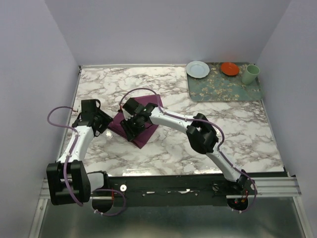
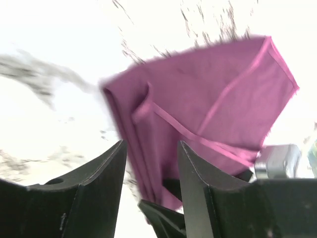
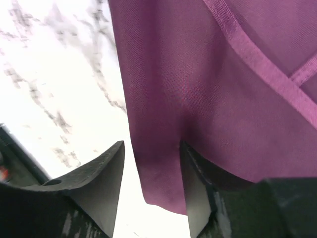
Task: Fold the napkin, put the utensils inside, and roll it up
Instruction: Roll the napkin with the utensil
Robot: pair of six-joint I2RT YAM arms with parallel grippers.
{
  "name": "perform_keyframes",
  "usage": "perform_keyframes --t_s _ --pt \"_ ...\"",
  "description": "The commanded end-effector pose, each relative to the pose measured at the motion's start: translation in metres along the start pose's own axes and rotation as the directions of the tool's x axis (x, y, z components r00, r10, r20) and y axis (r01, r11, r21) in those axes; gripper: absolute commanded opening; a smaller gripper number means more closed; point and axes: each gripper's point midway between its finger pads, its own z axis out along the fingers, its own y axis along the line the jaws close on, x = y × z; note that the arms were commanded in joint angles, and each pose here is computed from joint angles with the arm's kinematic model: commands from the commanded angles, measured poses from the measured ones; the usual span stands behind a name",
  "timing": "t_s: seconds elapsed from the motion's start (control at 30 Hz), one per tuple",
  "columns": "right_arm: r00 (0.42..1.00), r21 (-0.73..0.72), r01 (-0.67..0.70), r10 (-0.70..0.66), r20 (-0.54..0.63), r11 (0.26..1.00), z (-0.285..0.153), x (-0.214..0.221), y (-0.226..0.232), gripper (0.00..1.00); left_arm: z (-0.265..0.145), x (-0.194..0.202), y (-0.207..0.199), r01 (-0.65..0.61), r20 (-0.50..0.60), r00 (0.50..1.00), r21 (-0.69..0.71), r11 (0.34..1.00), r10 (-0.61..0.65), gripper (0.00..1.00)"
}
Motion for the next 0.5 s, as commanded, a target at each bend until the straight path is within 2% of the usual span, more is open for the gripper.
perform_keyframes --t_s 0.0,0.1,0.23,0.47 --pt "0.997 0.281 0.064 -0.071 0.016 0.958 -0.022 -0.003 -0.026 0.59 -0.023 -0.033 0.031 0.041 0.188 0.982 -0.179 0.983 -0.007 0.54" --pt "0.991 0.342 0.106 -0.128 0.044 0.934 -0.026 -0.012 -0.019 0.61 -0.035 -0.044 0.037 0.070 0.263 0.965 -0.202 0.977 -0.015 0.54" --pt "0.980 0.430 0.148 -0.189 0.056 0.891 -0.031 -0.020 -0.013 0.64 -0.041 -0.052 0.038 0.072 0.295 0.955 -0.208 0.975 -0.008 0.54" --pt "0.970 0.433 0.187 -0.236 0.061 0.882 -0.028 -0.020 0.005 0.63 -0.051 -0.068 0.049 0.136 0.355 0.934 -0.248 0.959 -0.041 0.52"
